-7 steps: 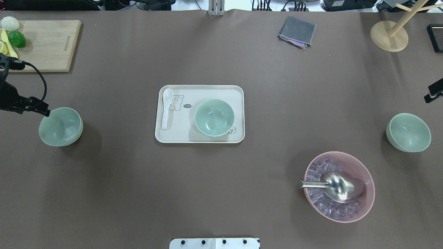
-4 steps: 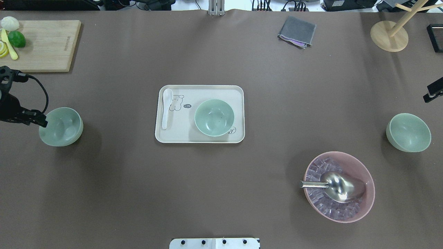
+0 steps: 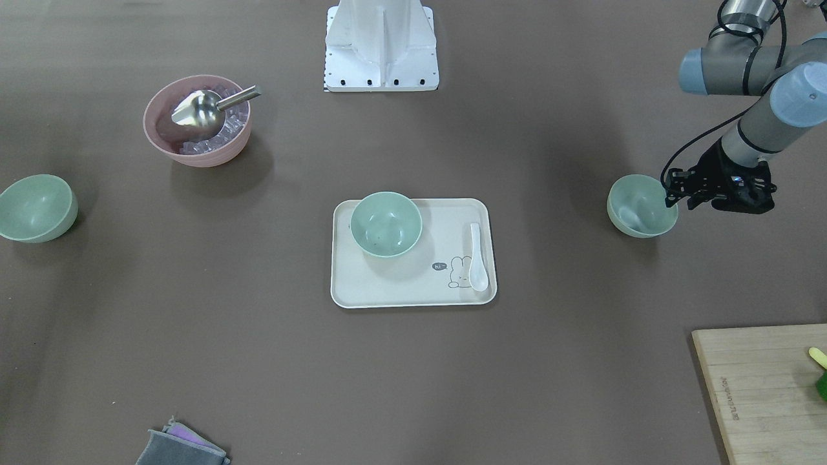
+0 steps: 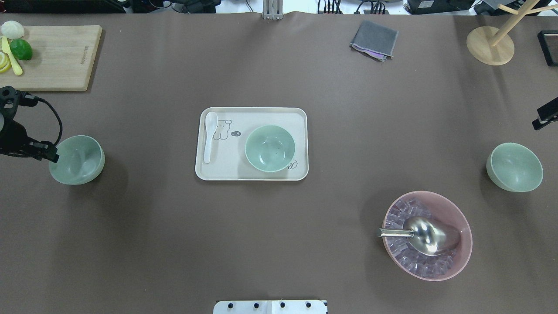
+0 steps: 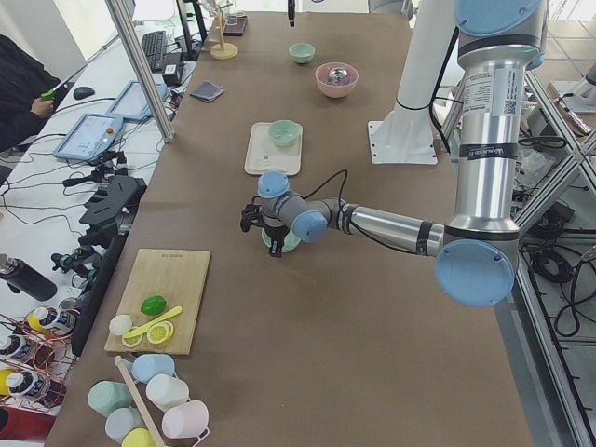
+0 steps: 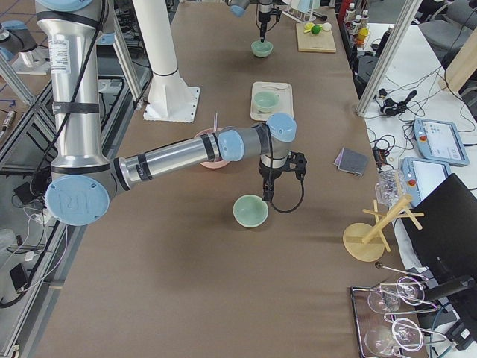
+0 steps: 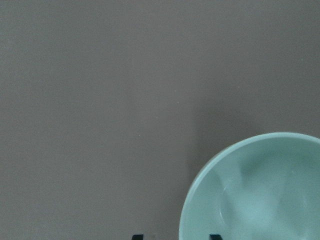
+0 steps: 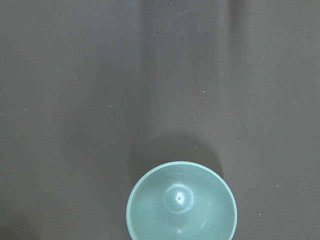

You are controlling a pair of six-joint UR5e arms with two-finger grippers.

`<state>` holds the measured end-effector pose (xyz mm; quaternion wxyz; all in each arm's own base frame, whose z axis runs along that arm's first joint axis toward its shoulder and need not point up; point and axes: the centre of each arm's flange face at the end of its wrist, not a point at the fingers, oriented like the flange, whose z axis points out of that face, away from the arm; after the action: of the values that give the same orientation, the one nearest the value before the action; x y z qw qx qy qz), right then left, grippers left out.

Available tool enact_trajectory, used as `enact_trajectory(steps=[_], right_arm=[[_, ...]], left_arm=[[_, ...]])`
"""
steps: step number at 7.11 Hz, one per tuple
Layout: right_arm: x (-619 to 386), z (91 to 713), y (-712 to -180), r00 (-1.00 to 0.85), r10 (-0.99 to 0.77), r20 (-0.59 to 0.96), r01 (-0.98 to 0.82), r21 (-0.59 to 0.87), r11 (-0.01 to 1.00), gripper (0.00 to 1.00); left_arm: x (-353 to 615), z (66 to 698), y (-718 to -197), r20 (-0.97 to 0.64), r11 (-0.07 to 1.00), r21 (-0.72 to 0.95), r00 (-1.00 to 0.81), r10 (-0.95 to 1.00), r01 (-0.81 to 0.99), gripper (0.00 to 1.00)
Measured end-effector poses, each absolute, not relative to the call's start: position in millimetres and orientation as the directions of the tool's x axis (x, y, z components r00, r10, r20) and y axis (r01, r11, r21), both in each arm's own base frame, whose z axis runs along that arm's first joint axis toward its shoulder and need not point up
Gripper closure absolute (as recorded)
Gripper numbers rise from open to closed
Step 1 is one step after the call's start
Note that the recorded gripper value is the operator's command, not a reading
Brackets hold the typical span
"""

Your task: Stack green bowls together

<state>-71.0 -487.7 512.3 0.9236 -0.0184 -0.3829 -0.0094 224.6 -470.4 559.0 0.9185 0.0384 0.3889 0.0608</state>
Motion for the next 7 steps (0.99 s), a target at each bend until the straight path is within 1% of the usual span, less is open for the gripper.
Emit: enact_trajectory(steps=[1,4,7], right_arm=[[-71.5,512.1,-487.8,0.707,-0.004,0.707,0.032,-0.026,0.999,0.0],[-72.2,512.4,-488.2,0.707,-0.006,0.707,0.034,-0.026,0.999,0.0],[-72.3,512.5,-488.2,0.708,-0.006,0.707,0.034,-0.026,0.999,0.0]], left_arm=[[225.6,559.3,-471.3,-0.711,0.989,0.12,0.689,0.143,-0.082,0.52],[227.4,562.0,-472.5,-0.71,0.989,0.118,0.69,0.143,-0.084,0.65],[229.8,561.9,-471.8,-0.71,0.989,0.117,0.689,0.145,-0.087,0.66]])
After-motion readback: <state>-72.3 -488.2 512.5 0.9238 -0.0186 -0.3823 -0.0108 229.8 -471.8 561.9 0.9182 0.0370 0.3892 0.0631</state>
